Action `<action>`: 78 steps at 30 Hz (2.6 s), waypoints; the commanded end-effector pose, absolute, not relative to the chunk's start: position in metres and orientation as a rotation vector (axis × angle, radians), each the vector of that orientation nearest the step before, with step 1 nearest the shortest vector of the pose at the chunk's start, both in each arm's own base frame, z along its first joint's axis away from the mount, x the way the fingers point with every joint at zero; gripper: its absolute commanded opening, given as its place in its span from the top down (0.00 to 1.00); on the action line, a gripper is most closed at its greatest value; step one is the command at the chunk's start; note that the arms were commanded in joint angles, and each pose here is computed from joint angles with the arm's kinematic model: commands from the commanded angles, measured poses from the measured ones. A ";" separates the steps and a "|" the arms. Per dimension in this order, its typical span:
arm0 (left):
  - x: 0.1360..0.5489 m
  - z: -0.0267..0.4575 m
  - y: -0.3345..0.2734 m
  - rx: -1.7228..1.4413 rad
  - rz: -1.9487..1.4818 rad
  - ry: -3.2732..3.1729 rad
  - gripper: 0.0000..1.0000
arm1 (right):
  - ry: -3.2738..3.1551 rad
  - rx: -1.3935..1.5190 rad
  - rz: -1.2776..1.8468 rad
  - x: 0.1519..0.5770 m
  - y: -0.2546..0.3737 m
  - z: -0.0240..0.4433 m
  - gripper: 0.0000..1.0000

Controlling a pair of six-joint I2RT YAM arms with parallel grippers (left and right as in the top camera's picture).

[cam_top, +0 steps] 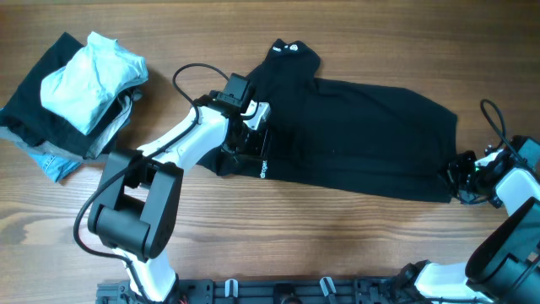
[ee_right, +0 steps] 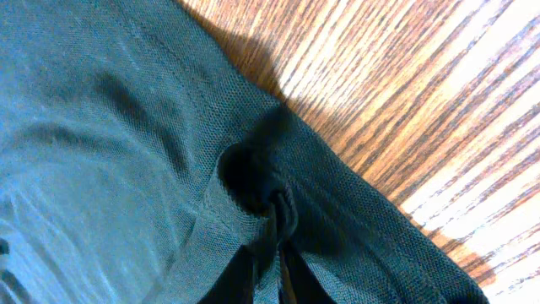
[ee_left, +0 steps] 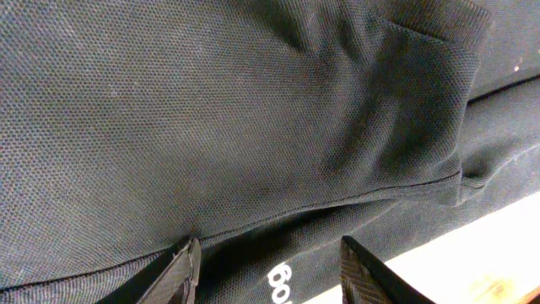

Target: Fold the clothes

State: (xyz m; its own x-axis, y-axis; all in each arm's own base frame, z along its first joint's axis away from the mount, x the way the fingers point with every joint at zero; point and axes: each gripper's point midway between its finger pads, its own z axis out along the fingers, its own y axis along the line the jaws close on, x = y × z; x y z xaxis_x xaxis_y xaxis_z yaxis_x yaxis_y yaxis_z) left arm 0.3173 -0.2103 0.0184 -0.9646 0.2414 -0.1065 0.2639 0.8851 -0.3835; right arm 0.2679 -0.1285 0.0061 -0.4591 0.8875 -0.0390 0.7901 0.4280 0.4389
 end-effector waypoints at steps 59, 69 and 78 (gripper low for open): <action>0.397 0.066 -0.278 0.514 -0.757 2.687 0.63 | 2.618 1.629 0.278 0.193 -0.127 -0.016 0.44; 0.384 0.086 -0.195 0.341 -0.425 2.864 0.46 | 2.489 1.940 -0.033 0.158 -0.168 -0.006 0.86; 0.387 0.122 -0.129 0.113 -0.370 2.907 0.38 | 2.399 1.624 0.240 0.236 -0.201 0.127 0.38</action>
